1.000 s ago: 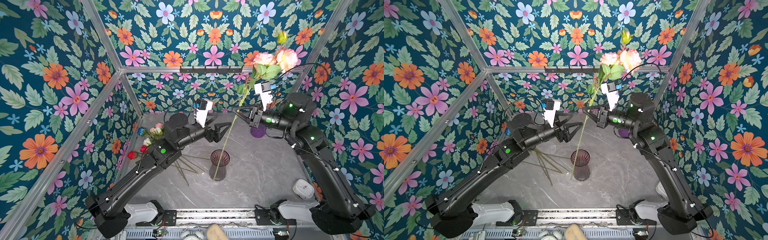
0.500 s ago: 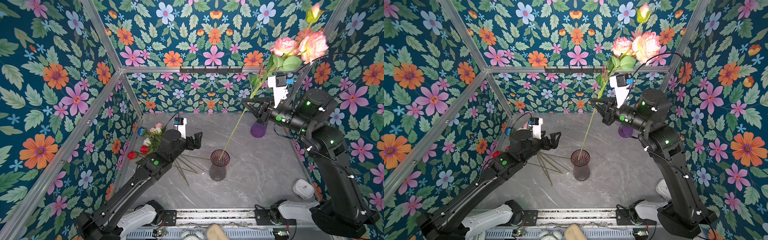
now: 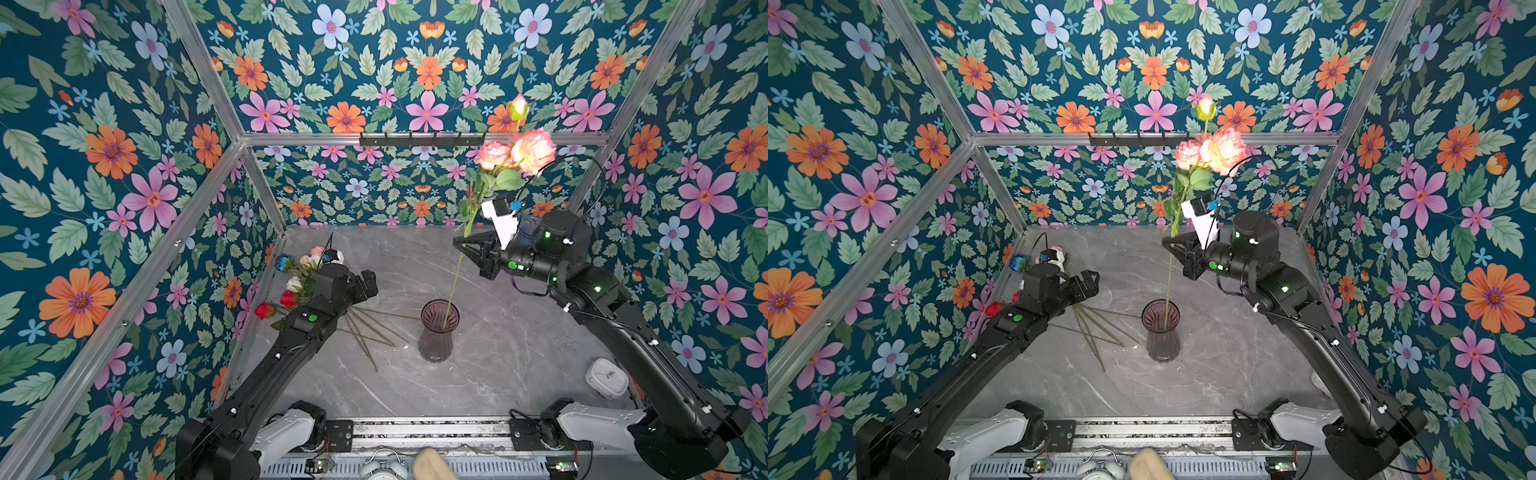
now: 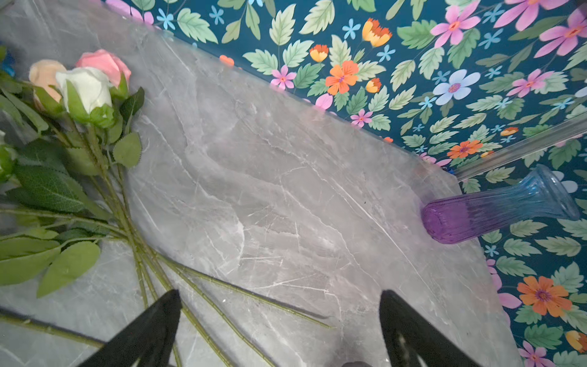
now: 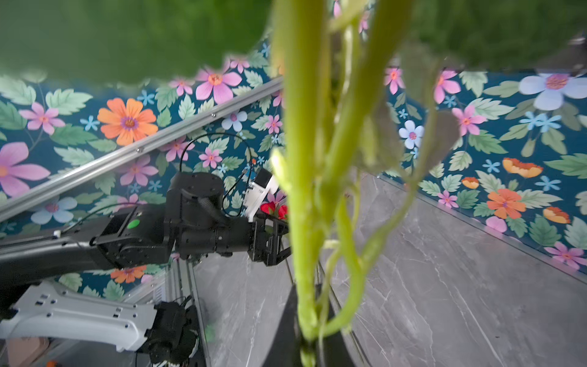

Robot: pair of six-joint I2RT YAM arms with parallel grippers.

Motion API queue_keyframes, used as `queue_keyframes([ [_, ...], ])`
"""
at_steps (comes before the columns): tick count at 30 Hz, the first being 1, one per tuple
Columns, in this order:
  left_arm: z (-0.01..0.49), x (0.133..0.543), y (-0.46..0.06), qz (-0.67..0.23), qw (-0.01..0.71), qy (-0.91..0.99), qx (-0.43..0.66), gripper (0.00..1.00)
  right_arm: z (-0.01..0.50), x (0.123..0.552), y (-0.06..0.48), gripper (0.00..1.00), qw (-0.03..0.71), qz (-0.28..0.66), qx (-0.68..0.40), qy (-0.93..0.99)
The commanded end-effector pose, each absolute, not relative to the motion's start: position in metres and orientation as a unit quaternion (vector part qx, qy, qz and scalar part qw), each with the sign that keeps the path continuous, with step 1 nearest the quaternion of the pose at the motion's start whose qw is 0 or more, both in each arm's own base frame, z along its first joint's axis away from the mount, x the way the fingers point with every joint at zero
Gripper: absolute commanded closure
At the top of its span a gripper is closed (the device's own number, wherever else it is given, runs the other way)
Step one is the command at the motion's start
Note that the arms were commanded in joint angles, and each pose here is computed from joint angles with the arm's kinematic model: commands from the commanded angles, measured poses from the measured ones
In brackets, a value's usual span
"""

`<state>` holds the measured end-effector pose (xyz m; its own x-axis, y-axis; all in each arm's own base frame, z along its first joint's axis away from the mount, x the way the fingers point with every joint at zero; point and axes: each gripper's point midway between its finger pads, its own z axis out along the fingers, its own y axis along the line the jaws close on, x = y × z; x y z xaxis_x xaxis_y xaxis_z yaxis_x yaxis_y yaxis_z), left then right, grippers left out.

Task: Arrange flowers in a vase
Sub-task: Place the flower in the vase.

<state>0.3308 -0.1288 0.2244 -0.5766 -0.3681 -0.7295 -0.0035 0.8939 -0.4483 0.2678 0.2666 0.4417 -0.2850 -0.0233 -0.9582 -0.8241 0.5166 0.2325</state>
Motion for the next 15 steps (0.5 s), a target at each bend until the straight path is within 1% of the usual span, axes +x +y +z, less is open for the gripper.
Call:
queue_keyframes([
  [1, 0.221, 0.330, -0.125, -0.205, 0.447, 0.862, -0.120, 0.00, 0.426, 0.266, 0.281, 1.00, 0.522, 0.375, -0.333, 0.690],
  [9, 0.217, 0.325, -0.118, -0.202, 0.446, 0.863, -0.125, 0.00, 0.358, 0.264, 0.294, 1.00, 0.472, 0.386, -0.318, 0.726],
  [12, 0.214, 0.325, -0.118, -0.202, 0.442, 0.865, -0.125, 0.00, 0.348, 0.264, 0.289, 1.00, 0.470, 0.378, -0.309, 0.735],
  [13, 0.213, 0.325, -0.119, -0.204, 0.440, 0.865, -0.125, 0.01, 0.348, 0.264, 0.287, 0.91, 0.471, 0.376, -0.308, 0.736],
  [14, 0.213, 0.326, -0.120, -0.206, 0.439, 0.865, -0.125, 0.00, 0.348, 0.262, 0.286, 0.72, 0.471, 0.375, -0.309, 0.736],
  [15, 0.211, 0.326, -0.121, -0.209, 0.438, 0.866, -0.124, 0.00, 0.348, 0.260, 0.285, 0.51, 0.472, 0.374, -0.310, 0.736],
])
